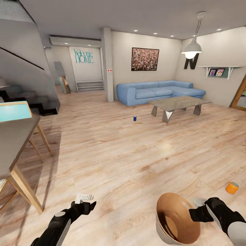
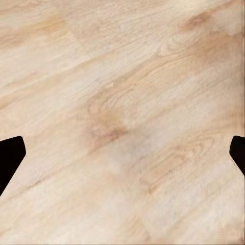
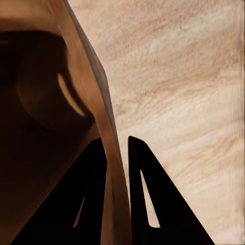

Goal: Put the three can of soda from the living room inside the tash can in the kitchen.

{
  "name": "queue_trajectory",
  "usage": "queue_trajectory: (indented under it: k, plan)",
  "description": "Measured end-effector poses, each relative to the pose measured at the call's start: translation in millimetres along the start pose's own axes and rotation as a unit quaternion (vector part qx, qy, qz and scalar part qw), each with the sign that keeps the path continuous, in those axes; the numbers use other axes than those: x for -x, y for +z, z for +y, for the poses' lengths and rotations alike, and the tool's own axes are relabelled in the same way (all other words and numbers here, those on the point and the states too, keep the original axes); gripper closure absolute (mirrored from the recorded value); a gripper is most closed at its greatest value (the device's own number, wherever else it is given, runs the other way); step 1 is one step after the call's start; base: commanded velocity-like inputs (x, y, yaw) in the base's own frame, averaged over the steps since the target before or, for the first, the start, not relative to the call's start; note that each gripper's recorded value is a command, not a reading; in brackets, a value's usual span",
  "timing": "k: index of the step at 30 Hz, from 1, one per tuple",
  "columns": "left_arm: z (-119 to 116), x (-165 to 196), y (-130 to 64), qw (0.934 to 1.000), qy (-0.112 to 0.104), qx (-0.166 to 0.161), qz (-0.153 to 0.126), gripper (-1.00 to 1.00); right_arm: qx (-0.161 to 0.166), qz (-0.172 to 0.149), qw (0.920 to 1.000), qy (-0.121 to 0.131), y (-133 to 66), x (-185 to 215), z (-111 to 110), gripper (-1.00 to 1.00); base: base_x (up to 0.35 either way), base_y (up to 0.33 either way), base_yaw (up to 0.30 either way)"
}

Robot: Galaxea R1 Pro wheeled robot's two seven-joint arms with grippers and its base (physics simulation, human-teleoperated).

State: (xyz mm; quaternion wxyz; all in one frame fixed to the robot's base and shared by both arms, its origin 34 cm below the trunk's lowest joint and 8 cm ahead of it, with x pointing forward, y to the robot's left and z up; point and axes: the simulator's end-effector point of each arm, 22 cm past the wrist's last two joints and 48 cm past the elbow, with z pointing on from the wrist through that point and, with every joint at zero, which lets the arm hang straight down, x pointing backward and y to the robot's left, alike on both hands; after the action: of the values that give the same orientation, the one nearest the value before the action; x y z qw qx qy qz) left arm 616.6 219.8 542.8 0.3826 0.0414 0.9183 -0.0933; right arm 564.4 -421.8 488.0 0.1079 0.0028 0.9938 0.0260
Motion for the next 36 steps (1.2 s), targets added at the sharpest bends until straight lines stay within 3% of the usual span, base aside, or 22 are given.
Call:
queue_trajectory:
  k: [16,19,24,36]
  plan:
    - [0.7,-1.6,0.1,1.0,0.002,0.0,0.002,-1.0,-0.001,-0.002,1.0,0.005,-1.0,0.8,-3.0,1.0,0.034,-0.265,-0.01]
    - [-1.4,-1.4,-0.1,1.0,0.001,-0.007,0.002,-1.0,-0.001,-0.004,1.0,0.008,-1.6,1.5,-4.1,1.0,0.152,0.046,-0.105]
    - [-8.3,-11.3,0.9,0.9996,-0.004,-0.027,0.012,-1.0,0.011,-0.019,0.9988,0.043,-4.4,7.5,-5.6,1.0,0.225,0.196,-0.07]
    - [-9.3,-18.2,2.1,0.9994,-0.006,-0.029,0.018,-1.0,0.012,-0.019,0.9988,0.044,-3.7,7.4,-3.9,1.0,0.279,0.173,-0.006]
